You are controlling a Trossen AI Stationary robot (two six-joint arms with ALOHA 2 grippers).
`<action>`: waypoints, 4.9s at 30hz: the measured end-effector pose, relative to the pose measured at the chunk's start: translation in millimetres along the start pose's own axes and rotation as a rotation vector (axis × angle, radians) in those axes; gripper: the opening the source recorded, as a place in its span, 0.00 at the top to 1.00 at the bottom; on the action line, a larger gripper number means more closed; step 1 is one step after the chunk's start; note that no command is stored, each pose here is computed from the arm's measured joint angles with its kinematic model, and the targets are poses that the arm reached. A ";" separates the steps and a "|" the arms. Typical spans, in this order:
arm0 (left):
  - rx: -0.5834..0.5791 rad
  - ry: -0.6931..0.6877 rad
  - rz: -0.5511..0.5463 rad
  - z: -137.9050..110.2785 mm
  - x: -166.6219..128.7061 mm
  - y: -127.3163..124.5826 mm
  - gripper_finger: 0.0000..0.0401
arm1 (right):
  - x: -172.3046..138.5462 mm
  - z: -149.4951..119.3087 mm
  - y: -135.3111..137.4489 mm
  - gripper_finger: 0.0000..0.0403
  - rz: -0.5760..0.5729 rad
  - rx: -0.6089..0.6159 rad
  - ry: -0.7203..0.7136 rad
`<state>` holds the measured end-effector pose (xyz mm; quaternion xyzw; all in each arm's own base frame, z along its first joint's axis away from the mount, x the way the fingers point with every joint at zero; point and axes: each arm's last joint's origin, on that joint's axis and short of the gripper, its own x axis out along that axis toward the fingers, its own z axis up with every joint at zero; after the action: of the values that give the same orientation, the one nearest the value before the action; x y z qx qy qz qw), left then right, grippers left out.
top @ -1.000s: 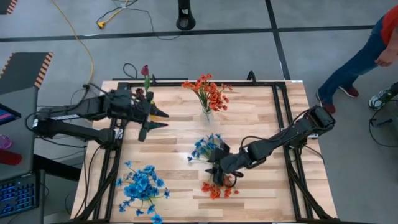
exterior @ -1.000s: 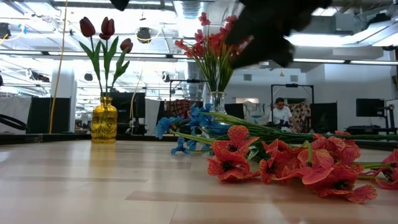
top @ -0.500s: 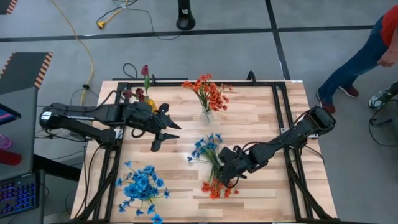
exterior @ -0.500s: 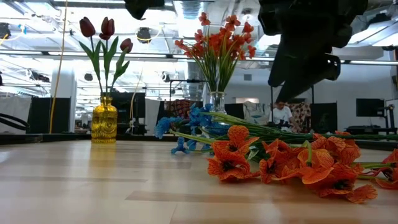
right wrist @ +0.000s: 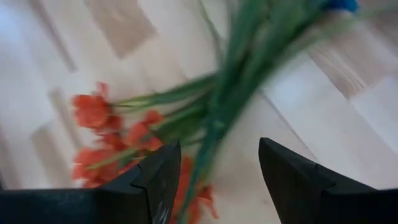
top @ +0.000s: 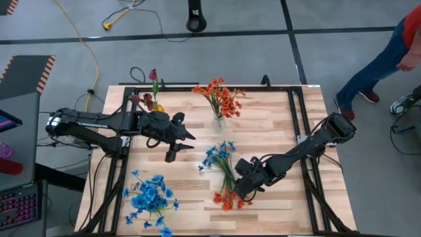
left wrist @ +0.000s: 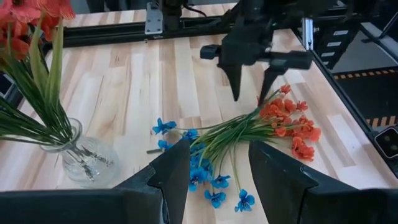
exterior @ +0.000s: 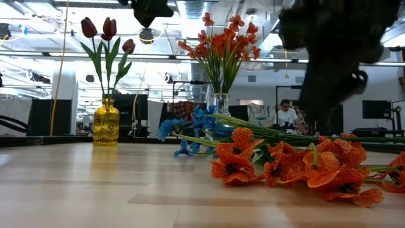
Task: Sort flowers into vase by color
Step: Put the blue flowers into the green vase
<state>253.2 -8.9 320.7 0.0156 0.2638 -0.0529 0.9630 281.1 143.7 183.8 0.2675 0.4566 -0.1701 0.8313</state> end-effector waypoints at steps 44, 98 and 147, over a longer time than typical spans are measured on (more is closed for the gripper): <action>0.001 -0.021 0.001 2.1 -0.2 0.1 0.62 | 37.9 -16.1 3.9 0.68 0.059 0.010 0.026; 0.063 -0.162 -0.045 22.8 -31.5 -19.0 0.62 | -37.9 46.1 36.2 0.86 -0.129 -0.240 -0.489; 0.212 -0.615 0.059 51.4 -102.5 -36.6 0.62 | -92.4 187.3 21.5 0.86 0.371 -0.546 -1.339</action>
<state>187.6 -38.6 417.1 0.1066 -0.0471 -0.0542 0.9917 369.0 52.0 351.0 -0.0367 -0.1739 -0.0339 0.9835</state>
